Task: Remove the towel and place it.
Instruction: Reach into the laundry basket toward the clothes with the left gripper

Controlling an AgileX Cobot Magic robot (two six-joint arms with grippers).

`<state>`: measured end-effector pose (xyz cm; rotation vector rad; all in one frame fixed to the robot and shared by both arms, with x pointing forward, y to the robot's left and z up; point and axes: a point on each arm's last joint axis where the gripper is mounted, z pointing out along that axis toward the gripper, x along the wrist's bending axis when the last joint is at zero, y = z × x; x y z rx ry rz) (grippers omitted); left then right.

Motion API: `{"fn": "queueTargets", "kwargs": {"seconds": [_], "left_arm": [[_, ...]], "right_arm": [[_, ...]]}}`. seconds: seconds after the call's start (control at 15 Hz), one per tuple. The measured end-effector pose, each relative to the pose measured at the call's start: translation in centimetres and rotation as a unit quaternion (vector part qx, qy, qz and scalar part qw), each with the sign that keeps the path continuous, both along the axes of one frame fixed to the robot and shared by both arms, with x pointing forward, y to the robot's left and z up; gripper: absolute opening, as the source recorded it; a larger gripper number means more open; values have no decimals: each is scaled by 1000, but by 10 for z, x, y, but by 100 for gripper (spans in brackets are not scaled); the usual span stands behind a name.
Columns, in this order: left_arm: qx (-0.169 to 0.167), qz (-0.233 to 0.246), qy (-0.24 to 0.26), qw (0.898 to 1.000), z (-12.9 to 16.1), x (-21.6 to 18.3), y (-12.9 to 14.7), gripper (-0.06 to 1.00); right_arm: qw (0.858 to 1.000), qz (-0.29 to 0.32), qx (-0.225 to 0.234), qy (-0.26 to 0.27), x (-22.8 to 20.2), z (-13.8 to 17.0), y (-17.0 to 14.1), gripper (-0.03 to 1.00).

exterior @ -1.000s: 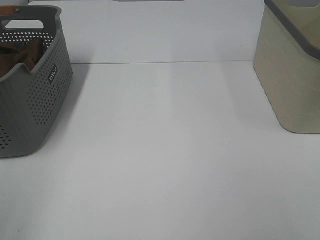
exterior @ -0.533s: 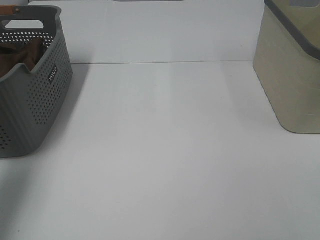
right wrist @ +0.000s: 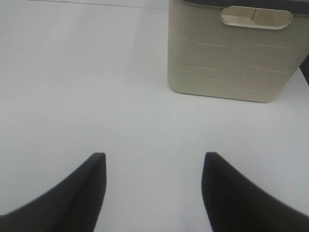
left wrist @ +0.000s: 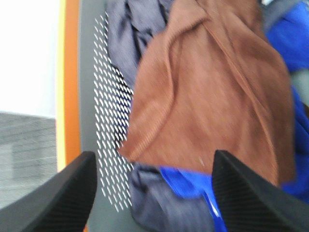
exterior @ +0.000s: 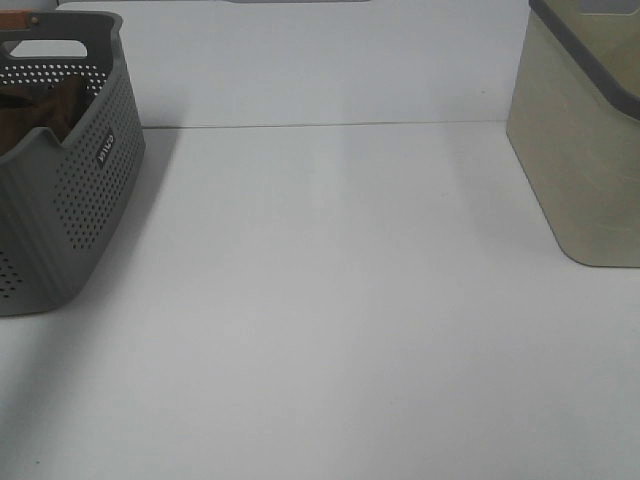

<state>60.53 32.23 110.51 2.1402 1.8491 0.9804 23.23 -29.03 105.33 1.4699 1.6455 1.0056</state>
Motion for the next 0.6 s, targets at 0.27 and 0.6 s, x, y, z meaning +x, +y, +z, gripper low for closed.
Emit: {"fn": "queueTargets", "kwargs": {"seconds": [0.27,0.6], "left_arm": [[54,-58,33,996,-21,67,1,64],[100,-86,56,990,-57,100,4,64]], "right_arm": [[1000,0,0,0,0,0,0,57],[1000,0,0,0,0,0,0,57]]}}
